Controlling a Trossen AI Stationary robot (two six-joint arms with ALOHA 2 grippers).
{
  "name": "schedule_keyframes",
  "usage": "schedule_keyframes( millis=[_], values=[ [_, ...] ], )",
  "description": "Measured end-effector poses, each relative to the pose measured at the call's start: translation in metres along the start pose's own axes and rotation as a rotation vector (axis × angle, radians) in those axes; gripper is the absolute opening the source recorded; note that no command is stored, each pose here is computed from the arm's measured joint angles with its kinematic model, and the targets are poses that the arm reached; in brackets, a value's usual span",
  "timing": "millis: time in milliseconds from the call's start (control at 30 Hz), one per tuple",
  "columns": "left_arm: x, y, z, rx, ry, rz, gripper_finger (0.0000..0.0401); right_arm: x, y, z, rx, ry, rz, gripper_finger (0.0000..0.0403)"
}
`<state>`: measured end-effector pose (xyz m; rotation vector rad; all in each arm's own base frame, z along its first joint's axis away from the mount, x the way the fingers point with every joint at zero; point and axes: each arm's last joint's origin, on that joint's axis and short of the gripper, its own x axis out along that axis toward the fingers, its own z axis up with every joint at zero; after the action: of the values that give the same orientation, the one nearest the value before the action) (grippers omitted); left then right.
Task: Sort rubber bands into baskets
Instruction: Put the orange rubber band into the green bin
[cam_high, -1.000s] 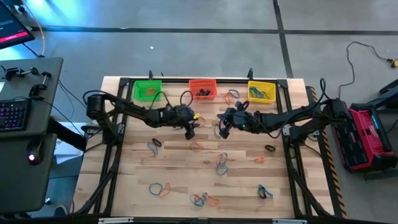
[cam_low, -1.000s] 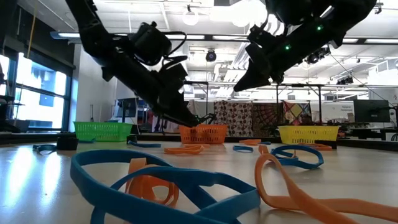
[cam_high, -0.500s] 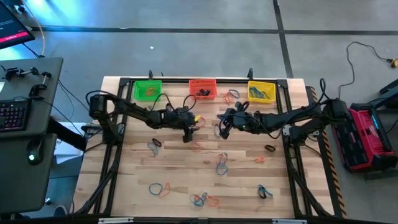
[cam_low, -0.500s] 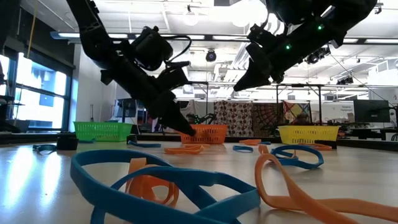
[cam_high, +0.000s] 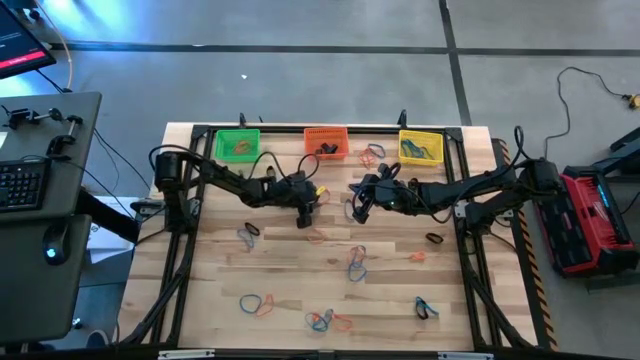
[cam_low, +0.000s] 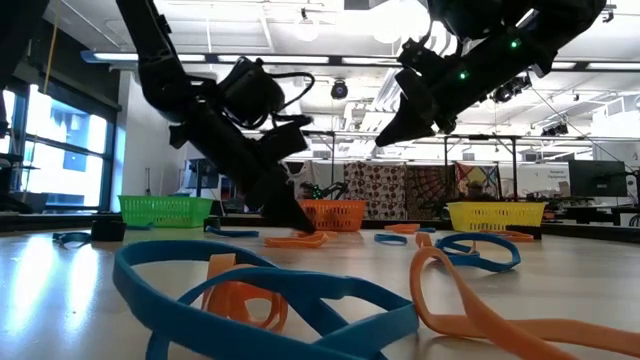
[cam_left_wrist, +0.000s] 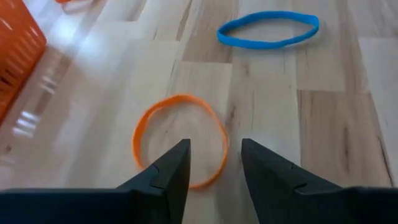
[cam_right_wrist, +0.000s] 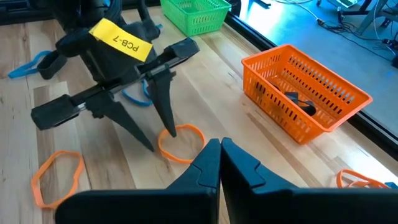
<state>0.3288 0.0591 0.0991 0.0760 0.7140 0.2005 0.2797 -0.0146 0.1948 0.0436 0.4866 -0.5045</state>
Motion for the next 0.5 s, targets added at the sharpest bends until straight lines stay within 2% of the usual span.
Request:
schedule_keyframes(
  millis=[233, 333, 500],
  values=[
    [0.0002, -0.0007, 0.0005, 0.104, 0.009, -0.001, 0.0082, 0.0, 0.0, -0.0002, -0.001, 0.002, 0.0, 0.0],
    [0.0001, -0.0027, -0.0006, 0.128, 0.014, -0.048, 0.0063, 0.0, 0.0, -0.0002, -0.001, 0.002, 0.0, 0.0],
    [0.0, -0.0028, -0.0022, 0.13, 0.031, -0.054, 0.0051, 0.0, 0.0, -0.0003, -0.001, 0.003, 0.0, 0.0]
  ],
)
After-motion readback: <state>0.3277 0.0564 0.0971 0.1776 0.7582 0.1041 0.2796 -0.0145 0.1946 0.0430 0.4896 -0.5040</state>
